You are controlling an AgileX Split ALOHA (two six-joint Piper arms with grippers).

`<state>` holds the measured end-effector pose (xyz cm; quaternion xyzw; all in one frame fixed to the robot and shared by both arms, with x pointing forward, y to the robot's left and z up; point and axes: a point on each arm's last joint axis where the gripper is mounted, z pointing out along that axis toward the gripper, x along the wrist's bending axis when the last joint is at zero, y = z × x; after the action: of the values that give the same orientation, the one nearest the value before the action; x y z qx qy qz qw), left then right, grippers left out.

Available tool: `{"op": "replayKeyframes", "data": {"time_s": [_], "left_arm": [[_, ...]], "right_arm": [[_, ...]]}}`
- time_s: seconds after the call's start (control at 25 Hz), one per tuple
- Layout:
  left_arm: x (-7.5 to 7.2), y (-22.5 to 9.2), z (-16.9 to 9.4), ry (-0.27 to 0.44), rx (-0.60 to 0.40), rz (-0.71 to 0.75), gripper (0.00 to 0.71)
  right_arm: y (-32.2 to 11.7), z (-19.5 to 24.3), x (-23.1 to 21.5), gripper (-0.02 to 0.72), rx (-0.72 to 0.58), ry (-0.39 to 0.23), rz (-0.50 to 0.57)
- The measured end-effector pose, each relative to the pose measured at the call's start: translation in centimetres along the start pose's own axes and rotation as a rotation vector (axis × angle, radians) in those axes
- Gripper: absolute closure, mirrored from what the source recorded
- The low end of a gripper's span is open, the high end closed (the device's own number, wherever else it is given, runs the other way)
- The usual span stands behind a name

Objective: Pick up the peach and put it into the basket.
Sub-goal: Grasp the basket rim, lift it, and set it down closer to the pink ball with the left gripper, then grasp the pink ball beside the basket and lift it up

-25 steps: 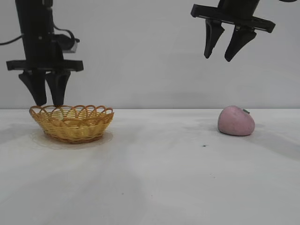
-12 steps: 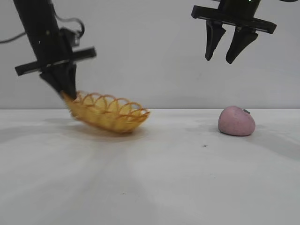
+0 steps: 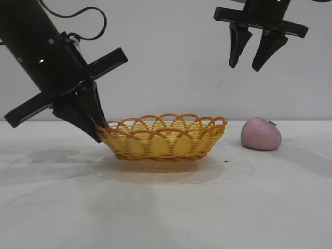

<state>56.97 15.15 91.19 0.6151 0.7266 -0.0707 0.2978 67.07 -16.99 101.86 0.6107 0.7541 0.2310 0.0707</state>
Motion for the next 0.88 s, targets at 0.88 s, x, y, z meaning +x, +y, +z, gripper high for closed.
{"op": "replayKeyframes", "data": {"time_s": [0.88], "left_arm": [[6.3,3.1,-13.5,0.473,-0.077,0.321,0.379]], "right_arm": [[0.0,0.0,0.3,0.382,0.0,0.03,-0.004]]}}
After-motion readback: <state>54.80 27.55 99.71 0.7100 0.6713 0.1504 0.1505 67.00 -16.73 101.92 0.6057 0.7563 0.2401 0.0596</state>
